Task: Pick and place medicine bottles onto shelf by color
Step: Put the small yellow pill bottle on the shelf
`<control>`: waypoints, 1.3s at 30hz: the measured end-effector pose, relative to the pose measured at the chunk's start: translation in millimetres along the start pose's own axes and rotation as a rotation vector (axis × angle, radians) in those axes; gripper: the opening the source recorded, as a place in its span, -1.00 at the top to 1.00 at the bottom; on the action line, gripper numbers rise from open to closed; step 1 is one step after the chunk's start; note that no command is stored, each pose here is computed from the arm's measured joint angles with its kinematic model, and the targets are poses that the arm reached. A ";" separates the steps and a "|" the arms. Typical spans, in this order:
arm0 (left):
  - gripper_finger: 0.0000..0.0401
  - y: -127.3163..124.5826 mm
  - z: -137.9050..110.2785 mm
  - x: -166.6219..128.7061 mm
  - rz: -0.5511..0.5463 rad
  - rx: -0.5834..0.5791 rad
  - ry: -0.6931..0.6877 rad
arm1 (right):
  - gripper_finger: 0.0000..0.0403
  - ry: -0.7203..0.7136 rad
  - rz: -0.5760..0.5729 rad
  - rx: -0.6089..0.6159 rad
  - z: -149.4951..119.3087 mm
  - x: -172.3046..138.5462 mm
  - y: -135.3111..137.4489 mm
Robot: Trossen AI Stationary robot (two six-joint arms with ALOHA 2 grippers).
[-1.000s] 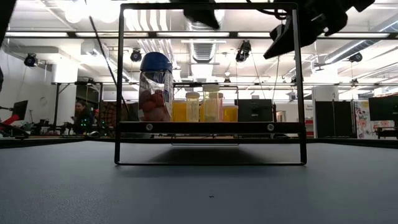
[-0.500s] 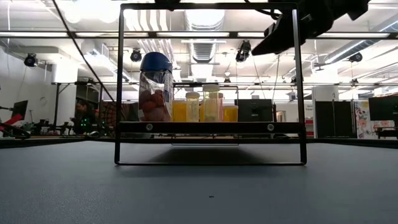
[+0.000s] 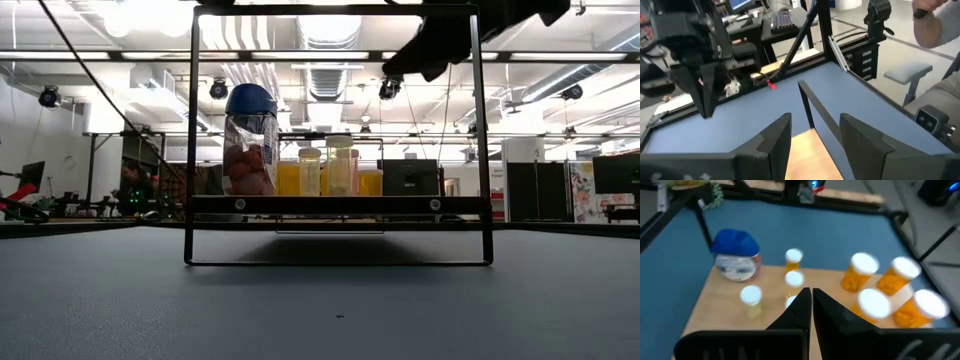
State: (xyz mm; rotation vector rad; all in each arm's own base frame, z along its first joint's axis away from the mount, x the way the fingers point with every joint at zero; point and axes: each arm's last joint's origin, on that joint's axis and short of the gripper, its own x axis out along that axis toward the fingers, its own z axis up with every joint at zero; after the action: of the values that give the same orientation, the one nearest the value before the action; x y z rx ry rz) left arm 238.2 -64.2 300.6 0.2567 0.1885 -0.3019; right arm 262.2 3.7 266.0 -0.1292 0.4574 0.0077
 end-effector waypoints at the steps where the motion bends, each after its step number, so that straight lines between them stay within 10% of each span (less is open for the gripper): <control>1: 0.25 -0.9 -3.6 -1.8 -0.001 -0.008 0.004 | 0.96 0.005 0.012 0.008 -0.1 1.7 0.8; 25: 0.25 -6.8 -31.3 -16.1 0.024 0.046 0.045 | 0.84 0.148 0.101 0.029 31.3 46.6 23.8; 39: 0.25 -6.6 -28.3 -25.4 0.030 0.037 0.018 | 0.67 0.482 0.116 -0.021 32.5 104.5 28.2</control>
State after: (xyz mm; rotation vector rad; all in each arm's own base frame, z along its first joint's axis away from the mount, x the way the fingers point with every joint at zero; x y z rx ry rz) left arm 208.2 -55.6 277.8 0.2987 0.1971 -0.2732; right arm 369.3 33.5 245.4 -0.1253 0.9464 0.0968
